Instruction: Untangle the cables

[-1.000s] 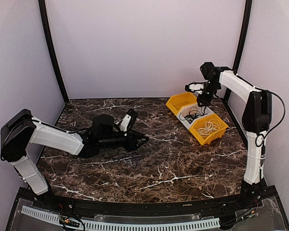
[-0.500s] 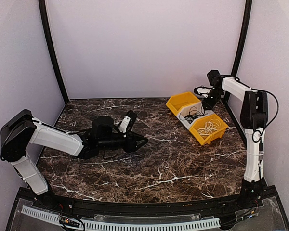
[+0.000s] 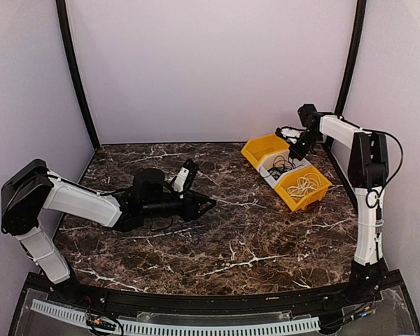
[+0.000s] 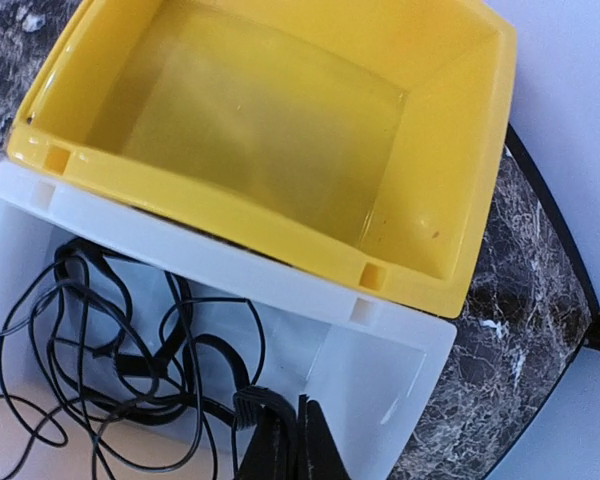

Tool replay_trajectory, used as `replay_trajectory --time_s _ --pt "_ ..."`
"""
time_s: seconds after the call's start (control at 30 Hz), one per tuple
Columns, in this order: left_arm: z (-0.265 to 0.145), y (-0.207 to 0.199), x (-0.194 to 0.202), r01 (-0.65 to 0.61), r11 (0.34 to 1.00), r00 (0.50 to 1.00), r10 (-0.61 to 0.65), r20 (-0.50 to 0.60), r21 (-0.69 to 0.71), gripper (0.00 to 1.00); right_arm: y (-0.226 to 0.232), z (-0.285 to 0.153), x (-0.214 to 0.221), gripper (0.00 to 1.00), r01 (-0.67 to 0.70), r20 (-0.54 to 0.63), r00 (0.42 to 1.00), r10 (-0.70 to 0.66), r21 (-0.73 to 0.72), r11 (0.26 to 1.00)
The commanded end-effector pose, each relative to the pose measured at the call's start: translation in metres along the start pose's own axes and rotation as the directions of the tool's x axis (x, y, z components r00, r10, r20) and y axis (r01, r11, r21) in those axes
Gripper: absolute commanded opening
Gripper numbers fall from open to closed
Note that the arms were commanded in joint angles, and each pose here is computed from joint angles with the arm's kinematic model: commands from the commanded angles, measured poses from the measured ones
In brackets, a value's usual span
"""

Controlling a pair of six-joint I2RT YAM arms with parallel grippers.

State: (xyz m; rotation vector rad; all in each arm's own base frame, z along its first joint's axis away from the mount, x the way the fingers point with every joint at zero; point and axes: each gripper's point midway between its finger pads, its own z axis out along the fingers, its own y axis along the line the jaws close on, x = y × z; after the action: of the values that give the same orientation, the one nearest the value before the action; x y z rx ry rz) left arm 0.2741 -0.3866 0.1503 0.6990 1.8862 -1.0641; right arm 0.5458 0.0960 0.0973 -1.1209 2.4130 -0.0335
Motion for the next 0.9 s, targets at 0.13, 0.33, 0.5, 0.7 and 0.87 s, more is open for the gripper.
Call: replay_trajectory --time_s 0.13,0.33,0.5,0.7,0.87 --pt "0.002 -0.007 -0.001 0.007 0.999 1.0 -0.008 0.015 0.038 0.4 0.011 -0.013 -0.018 0.0 0.035 0.065 0.997 -0.036 0.013 0.999" --pt "0.003 -0.007 -0.002 0.011 0.999 1.0 -0.012 0.014 0.042 0.39 0.023 0.016 0.002 0.0 0.014 -0.041 0.999 -0.016 -0.039 0.999" --pt "0.0 -0.007 -0.002 0.009 0.999 1.0 -0.01 0.018 0.035 0.39 0.02 -0.009 -0.002 0.06 0.01 -0.048 0.999 -0.011 -0.025 1.0" --pt "0.001 -0.007 0.001 0.013 0.999 1.0 -0.014 0.02 0.044 0.4 0.009 -0.063 -0.013 0.32 0.043 -0.046 0.998 -0.039 0.1 0.994" --pt "0.002 -0.008 0.002 0.016 0.998 1.0 -0.017 0.023 0.057 0.4 0.022 -0.091 -0.023 0.4 0.093 -0.043 0.995 -0.087 0.139 0.986"
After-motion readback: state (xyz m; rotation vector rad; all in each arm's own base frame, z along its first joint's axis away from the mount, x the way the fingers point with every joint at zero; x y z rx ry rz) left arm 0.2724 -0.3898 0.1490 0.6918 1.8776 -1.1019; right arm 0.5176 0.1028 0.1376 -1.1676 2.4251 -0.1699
